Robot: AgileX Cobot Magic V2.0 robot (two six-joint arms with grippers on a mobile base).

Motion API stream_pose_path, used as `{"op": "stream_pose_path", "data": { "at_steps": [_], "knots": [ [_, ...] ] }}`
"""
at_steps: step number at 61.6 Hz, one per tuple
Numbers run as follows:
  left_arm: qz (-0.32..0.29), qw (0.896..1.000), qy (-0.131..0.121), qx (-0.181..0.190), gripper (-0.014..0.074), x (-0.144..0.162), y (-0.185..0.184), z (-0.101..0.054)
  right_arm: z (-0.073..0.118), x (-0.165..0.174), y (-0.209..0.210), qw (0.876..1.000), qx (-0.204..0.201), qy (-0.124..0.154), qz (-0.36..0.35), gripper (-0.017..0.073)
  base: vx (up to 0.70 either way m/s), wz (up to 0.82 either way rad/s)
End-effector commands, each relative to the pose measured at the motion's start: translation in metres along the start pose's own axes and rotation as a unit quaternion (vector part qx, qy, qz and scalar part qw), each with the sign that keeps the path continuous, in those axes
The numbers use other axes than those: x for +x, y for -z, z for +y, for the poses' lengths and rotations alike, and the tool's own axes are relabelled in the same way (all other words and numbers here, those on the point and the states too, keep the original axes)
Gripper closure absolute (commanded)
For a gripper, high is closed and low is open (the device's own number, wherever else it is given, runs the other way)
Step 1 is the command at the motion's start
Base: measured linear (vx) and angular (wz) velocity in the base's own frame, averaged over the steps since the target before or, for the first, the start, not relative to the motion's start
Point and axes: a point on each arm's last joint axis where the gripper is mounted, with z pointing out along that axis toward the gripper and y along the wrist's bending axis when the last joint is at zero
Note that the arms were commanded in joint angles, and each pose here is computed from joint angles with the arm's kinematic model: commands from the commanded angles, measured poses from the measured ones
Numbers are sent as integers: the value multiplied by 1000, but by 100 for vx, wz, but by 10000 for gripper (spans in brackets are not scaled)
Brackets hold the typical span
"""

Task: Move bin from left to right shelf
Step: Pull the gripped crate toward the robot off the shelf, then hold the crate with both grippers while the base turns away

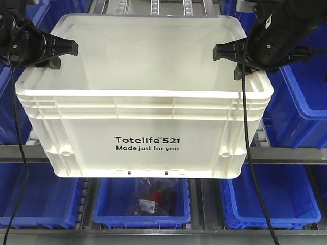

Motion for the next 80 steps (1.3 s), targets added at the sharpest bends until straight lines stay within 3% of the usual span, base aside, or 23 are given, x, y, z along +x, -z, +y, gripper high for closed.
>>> {"op": "stream_pose_path", "data": {
  "at_steps": [1,47,80],
  "knots": [
    [-90,996,-14,8,482,-14,34,-2,0,-14,42,994,-23,1,-109,513,-19,-1],
    [-90,996,-14,8,482,-14,34,-2,0,-13,42,994,-23,0,-107,513,-20,-4],
    [-90,996,-14,8,482,-14,34,-2,0,-13,42,994,-23,1,-107,513,-11,-29]
  ]
}}
